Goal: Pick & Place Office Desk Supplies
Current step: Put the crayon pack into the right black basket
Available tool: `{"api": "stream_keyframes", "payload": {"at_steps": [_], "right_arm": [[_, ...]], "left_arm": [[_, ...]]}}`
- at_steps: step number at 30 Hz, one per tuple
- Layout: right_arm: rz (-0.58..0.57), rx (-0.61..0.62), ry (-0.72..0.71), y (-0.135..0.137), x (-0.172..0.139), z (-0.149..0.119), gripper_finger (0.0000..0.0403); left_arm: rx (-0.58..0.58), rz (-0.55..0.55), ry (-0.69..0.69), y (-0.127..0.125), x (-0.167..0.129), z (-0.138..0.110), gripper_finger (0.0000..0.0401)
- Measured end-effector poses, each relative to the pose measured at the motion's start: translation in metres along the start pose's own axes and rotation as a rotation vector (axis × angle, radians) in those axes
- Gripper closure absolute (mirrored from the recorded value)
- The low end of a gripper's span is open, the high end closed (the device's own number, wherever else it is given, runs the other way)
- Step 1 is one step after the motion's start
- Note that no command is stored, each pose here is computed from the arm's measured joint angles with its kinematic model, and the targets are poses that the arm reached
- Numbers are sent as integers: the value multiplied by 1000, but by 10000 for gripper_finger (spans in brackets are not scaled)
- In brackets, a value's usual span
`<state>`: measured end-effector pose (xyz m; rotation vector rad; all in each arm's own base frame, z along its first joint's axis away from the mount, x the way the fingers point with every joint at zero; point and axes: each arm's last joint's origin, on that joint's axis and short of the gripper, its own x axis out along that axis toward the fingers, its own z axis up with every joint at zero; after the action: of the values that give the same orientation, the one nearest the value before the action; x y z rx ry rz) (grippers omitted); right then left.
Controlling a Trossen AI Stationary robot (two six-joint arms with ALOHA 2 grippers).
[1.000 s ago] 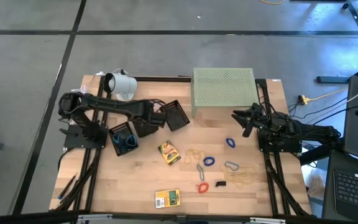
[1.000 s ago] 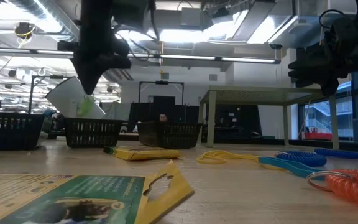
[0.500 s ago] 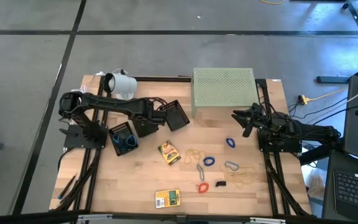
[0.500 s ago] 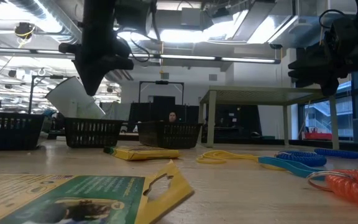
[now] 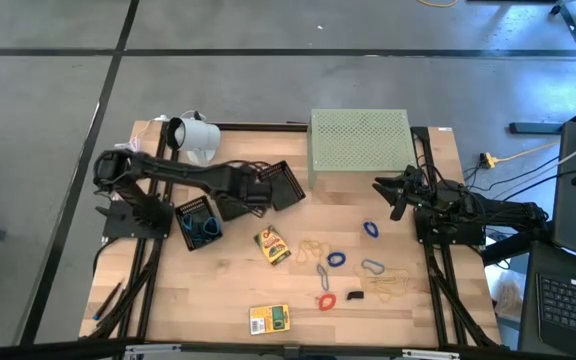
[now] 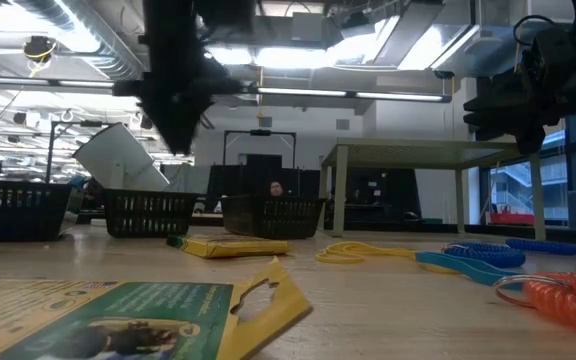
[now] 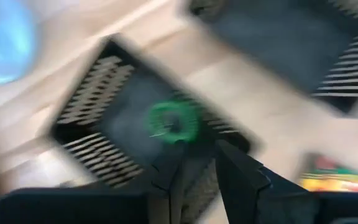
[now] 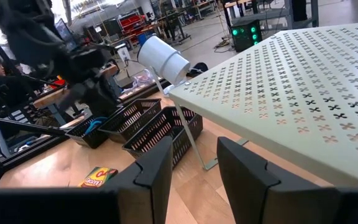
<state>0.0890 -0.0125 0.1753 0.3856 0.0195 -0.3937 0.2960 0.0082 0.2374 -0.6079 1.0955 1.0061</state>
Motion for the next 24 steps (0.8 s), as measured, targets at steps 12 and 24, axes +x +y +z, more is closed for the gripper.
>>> {"api": "stream_keyframes", "payload": {"at_steps": [12,24], "right_arm": [[0,0,0,0,0,0,272],[2,0,1,0,0,0,272]], "left_arm": [[206,-477,-313,-77,-31,-41,250],[541,-396,-321,-120,9,-129,236]]}}
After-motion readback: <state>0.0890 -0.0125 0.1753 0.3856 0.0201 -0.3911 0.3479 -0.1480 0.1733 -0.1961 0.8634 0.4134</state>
